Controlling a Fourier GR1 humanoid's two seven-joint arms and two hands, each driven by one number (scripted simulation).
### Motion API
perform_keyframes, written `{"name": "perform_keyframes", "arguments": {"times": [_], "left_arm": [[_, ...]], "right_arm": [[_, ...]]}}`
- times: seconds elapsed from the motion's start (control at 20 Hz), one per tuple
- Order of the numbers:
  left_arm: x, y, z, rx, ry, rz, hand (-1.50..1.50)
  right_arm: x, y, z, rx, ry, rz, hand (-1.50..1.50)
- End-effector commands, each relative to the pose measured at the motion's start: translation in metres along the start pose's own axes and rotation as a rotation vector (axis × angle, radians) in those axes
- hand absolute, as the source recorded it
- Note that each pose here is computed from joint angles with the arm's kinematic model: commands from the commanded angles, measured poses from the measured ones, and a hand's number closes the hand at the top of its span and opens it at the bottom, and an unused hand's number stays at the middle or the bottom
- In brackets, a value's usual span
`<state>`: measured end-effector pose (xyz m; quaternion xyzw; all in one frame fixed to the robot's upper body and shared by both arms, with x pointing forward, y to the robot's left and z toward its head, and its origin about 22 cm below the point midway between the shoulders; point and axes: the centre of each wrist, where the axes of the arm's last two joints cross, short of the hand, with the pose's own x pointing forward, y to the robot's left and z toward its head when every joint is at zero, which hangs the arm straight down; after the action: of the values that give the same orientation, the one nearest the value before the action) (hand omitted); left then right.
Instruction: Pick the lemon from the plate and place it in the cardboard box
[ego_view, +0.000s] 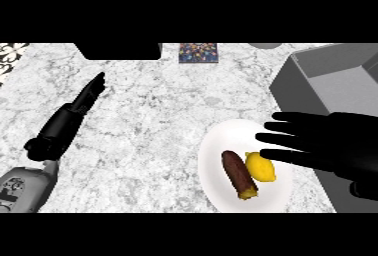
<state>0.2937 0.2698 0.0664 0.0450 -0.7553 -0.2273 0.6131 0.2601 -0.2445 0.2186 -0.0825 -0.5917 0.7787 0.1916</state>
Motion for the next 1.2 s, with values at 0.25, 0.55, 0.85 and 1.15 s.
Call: {"name": "perform_keyframes", "arguments": {"times": [0.25, 0.55, 0.85, 1.15], "left_arm": [[-0.002, -0.004, 0.004, -0.003, -0.016, 0.003, 0.0], [-0.007, 0.004, 0.013, -0.001, -0.015, -0.004, 0.0], [-0.001, -0.011, 0.012, -0.017, -0.019, 0.007, 0.0], [-0.016, -0.004, 0.013, -0.005, -0.01, -0.003, 0.0]], "right_arm": [[0.053, 0.027, -0.018, 0.121, 0.121, 0.04, -1.5], [0.061, 0.059, -0.034, 0.176, 0.144, 0.045, -1.5], [0.068, 0.06, -0.04, 0.138, 0.209, 0.109, -1.5], [0.066, 0.085, -0.068, 0.15, 0.218, 0.127, -1.5]]}}
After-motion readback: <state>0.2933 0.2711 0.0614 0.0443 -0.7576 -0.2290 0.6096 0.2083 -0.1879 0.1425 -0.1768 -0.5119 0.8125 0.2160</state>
